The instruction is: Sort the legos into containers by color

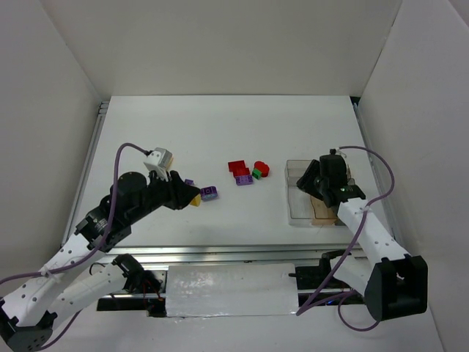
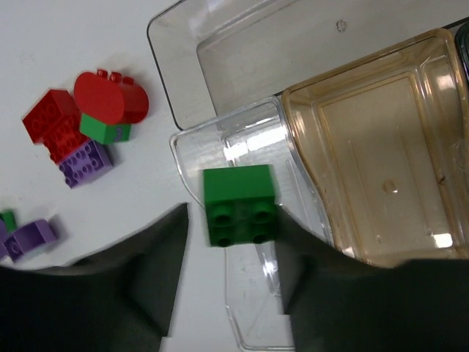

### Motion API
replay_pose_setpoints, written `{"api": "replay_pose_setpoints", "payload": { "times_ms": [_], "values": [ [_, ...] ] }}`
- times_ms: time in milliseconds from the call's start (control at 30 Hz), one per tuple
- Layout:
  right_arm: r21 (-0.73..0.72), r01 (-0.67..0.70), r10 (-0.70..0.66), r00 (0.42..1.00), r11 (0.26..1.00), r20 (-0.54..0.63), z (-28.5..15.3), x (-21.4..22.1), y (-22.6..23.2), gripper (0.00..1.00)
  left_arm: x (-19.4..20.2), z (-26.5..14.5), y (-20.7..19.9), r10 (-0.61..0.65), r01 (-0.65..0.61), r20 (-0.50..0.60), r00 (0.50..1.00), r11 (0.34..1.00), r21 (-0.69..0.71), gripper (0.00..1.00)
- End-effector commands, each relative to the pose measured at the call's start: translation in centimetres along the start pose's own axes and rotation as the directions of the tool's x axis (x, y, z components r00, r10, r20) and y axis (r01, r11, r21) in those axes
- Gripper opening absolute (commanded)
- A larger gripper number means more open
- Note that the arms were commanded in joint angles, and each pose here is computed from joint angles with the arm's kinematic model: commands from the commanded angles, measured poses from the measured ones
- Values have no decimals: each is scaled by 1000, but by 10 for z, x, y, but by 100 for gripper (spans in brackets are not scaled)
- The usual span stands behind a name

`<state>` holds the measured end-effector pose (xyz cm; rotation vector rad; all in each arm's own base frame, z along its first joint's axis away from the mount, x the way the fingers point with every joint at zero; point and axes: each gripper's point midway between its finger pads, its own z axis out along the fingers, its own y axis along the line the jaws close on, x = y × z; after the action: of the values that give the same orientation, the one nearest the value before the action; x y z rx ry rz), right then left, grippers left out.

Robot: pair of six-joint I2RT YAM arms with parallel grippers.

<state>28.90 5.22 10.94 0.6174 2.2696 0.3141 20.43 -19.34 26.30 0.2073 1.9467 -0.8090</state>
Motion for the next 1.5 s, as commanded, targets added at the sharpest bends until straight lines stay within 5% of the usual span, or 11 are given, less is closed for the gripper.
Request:
{"api": "replay_pose_setpoints", "payload": {
  "times_ms": [0,133,400,500,633,733,1167,1267,1367,1400,1467],
  "values": [
    [-20,24,-24,1000,1000,9,-5,0,1,62,-27,-4,-18,-13,7,88,996,998,68,0],
    [-26,29,-28,999,999,27,-12,-3,2,85,-27,-2,-20,-30,23,87,996,997,73,0],
    [-188,80,-80,997,979,9,-23,2,29,89,-23,8,-24,-56,49,72,996,994,102,0],
    [-507,155,-175,985,848,9,-52,17,81,89,-23,17,-34,-67,56,63,996,986,154,0],
    [-932,159,-384,923,327,23,-146,78,153,92,-24,25,-65,-84,70,29,996,944,321,0],
    [-964,226,-417,896,138,151,-191,100,185,94,-24,26,-95,-107,95,-3,994,869,485,0],
    [-985,170,-327,930,-20,167,-232,101,244,89,-8,17,-131,-191,220,-122,974,670,709,0],
    [-987,156,-333,930,-31,158,-233,106,249,84,-8,15,-133,-190,218,-121,974,661,718,0],
    [-987,140,-337,928,-75,158,-240,108,250,49,-8,16,-131,-188,212,-114,976,672,710,2],
    [-987,139,-339,927,-83,159,-241,109,250,14,-6,16,-130,-185,212,-116,976,677,705,3],
    [-987,144,-337,928,-74,160,-238,109,249,0,-7,17,-127,-178,200,-103,979,697,689,15]
  ]
}}
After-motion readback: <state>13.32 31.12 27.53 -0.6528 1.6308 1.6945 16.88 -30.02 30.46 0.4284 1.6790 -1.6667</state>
